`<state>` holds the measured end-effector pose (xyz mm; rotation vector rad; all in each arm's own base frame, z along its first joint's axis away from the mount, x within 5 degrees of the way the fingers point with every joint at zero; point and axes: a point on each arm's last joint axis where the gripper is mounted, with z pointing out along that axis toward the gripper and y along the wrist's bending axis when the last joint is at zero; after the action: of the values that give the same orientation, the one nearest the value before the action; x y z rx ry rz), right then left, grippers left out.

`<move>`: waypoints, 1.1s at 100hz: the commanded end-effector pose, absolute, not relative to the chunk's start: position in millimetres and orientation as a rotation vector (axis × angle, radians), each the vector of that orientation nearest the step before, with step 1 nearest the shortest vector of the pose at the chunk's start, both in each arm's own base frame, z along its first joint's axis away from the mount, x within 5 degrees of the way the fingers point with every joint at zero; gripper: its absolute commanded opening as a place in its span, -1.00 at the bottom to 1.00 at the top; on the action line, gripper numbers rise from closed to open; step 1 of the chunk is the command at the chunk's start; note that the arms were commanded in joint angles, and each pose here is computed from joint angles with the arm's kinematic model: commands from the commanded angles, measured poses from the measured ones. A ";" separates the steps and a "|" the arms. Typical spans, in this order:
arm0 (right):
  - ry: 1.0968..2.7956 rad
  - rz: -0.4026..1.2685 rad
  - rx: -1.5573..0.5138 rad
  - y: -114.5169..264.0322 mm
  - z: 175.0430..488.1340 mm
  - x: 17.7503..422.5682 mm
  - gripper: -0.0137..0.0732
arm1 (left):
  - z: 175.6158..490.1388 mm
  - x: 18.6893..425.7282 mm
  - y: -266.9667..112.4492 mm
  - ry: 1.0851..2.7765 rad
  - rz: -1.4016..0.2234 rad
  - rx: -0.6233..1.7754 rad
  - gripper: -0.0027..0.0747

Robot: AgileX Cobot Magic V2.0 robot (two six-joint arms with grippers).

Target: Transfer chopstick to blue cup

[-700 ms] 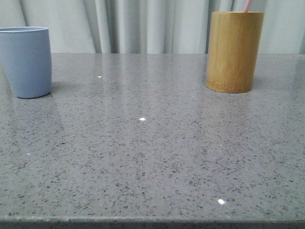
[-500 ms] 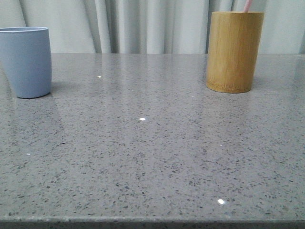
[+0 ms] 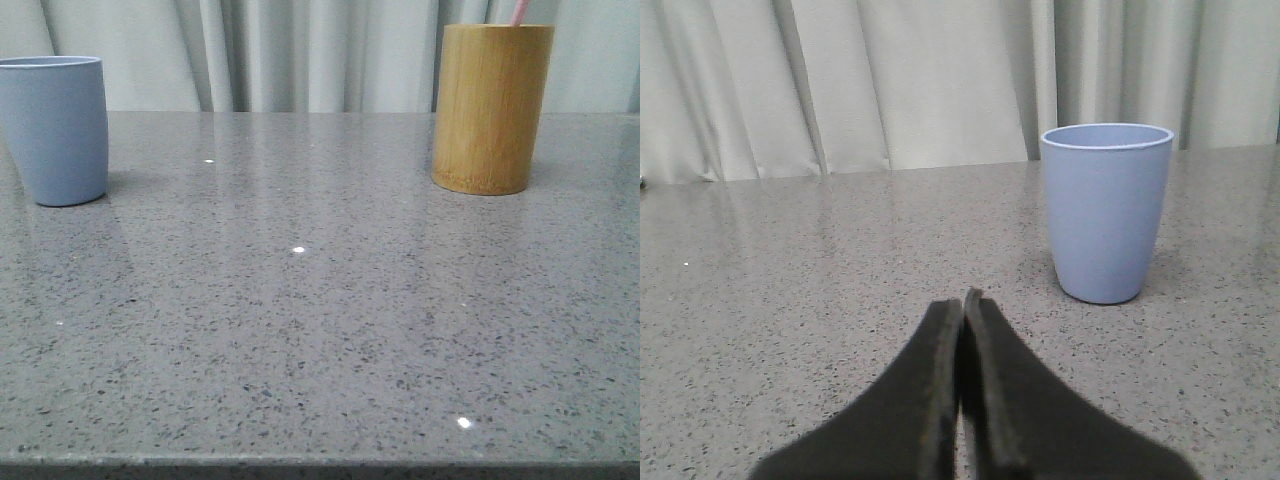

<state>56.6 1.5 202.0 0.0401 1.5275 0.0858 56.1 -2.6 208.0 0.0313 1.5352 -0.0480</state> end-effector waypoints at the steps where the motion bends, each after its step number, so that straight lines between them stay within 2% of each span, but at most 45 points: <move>1: 1.422 0.089 0.032 1.8 211.0 54.3 -0.84 | 214.0 53.1 -3.0 1.432 -0.062 0.025 -0.98; 17: 1.404 0.090 0.031 2.0 212.6 54.1 -0.84 | 216.1 52.7 -3.2 1.408 -0.067 0.024 -0.98; 27: 1.344 0.095 0.026 2.4 218.1 53.0 -0.84 | 222.9 51.4 -2.9 1.372 -0.130 -0.032 -0.98; 43: 1.306 0.094 0.026 2.0 239.7 48.1 -0.84 | 239.4 49.6 -2.6 1.394 -0.178 -0.076 -0.98; 63: 1.456 0.073 0.054 -0.9 284.6 33.5 -0.84 | 288.8 49.6 -3.6 1.471 -0.204 -0.092 -0.98; 93: 1.667 0.051 0.093 -4.1 354.8 15.2 -0.84 | 369.8 66.0 -6.6 1.751 -0.200 -0.086 -0.98; 110: 1.735 0.046 0.104 -4.7 376.1 14.3 -0.84 | 390.9 79.2 -9.8 1.812 -0.242 -0.097 -0.98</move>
<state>11.4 -4.7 357.5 0.1076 1.7625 0.0493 71.8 -8.2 370.7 -0.0750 1.8597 -0.2003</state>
